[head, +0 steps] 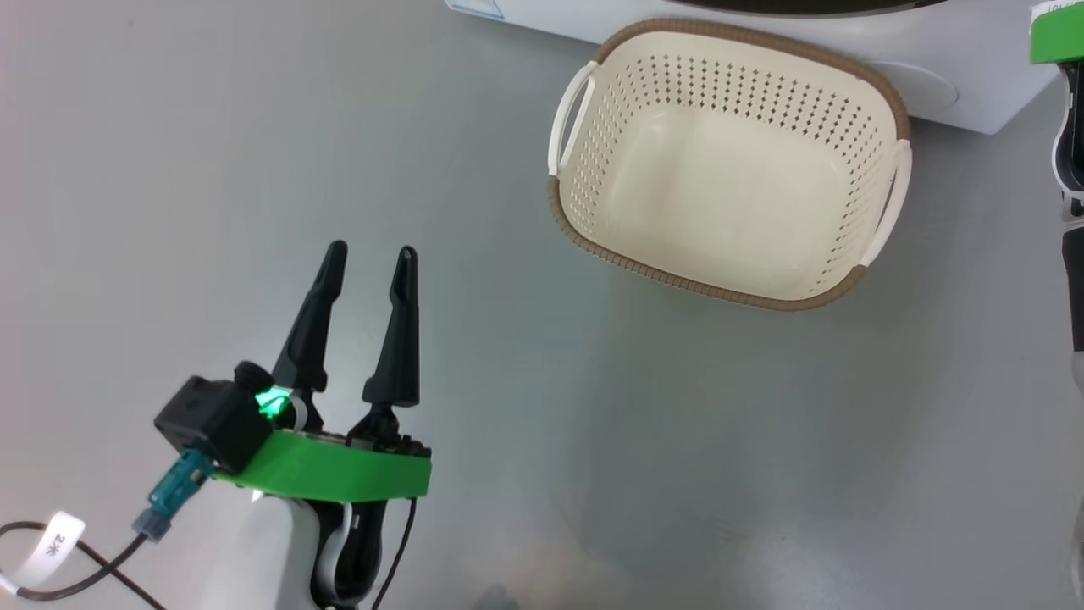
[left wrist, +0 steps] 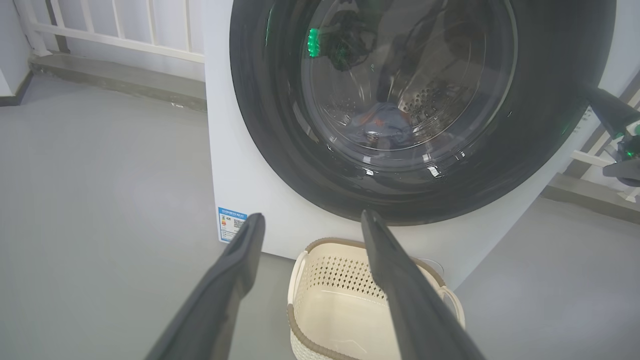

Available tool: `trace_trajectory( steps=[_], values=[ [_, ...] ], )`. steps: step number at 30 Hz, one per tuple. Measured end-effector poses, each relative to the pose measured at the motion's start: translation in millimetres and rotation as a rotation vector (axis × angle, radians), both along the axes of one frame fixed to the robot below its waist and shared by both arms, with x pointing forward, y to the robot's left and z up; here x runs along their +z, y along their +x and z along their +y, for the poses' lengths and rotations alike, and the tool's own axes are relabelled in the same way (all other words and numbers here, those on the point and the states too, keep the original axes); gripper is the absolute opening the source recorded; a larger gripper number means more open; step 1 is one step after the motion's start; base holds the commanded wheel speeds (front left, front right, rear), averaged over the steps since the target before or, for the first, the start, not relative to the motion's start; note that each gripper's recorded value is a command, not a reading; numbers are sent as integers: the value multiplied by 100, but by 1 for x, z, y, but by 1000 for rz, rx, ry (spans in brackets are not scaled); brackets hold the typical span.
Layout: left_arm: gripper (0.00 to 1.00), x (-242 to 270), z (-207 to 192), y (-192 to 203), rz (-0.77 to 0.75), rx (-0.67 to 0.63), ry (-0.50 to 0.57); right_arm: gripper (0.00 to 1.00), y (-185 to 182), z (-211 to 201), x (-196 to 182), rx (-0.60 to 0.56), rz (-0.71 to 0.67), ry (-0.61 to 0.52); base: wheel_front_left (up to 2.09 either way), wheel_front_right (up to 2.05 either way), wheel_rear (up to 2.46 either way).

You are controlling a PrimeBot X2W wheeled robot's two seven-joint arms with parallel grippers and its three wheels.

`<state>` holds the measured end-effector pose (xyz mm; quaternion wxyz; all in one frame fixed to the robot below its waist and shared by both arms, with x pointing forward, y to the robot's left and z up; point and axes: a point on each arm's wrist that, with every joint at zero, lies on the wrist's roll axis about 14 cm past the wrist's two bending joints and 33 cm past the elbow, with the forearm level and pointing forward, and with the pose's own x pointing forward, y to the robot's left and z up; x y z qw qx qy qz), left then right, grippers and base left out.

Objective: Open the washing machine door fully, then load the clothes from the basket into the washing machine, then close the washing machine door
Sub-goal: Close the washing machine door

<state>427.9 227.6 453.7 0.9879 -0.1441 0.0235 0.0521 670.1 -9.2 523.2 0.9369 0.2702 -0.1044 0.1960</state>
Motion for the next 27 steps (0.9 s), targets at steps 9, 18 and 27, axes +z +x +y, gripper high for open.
trace_trajectory(
  steps=[9, 18, 27],
  values=[
    [100, 1, 3, -2, 2, 12, -3, 0, -6, 11, -2, 28, -12, -39, 0, 0, 0],
    [100, 10, 10, -12, -16, 37, -6, 100, -52, 10, -29, 81, 63, -138, 0, 0, 0],
    [100, 8, 14, -29, 0, 47, -7, 100, -93, -8, -38, 69, 125, -168, 0, 0, 0]
  ],
)
